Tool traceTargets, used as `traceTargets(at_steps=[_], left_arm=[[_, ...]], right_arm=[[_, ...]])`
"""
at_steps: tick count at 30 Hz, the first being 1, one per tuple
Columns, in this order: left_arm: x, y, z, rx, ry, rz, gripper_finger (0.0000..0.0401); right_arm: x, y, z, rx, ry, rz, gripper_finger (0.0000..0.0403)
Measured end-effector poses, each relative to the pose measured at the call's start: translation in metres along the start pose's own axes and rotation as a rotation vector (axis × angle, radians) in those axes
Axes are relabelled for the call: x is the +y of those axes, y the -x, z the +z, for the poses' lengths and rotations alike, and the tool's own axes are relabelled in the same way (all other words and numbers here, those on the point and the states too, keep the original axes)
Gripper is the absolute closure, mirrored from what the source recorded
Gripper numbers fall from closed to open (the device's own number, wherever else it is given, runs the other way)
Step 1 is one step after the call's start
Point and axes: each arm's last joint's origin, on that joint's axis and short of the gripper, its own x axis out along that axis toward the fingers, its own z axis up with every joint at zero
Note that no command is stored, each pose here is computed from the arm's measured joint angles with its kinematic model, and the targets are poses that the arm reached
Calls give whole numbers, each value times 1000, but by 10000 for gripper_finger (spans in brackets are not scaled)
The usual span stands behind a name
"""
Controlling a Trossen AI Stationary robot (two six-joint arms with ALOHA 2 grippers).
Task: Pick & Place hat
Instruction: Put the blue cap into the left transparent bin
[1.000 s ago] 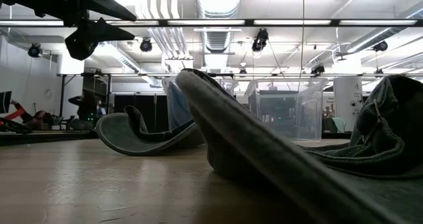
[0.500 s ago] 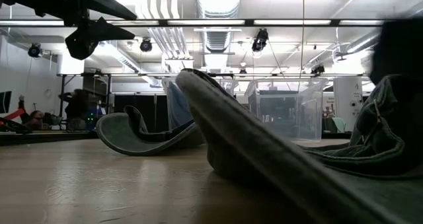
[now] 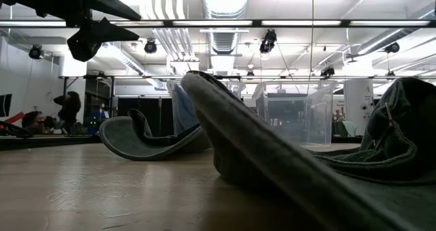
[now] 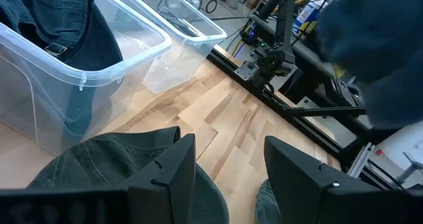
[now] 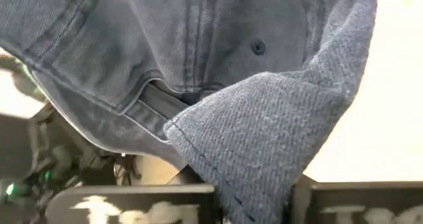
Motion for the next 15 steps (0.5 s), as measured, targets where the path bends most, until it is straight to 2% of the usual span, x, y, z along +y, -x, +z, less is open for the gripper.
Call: traceTargets(at_steps=[7, 15], left_arm=[[0, 0, 0, 0, -3, 0, 229], [0, 0, 0, 0, -5, 0, 229]], right_arm=[[38, 17, 16, -61, 412, 234, 394], [77, 38, 30, -168, 790, 632, 394]])
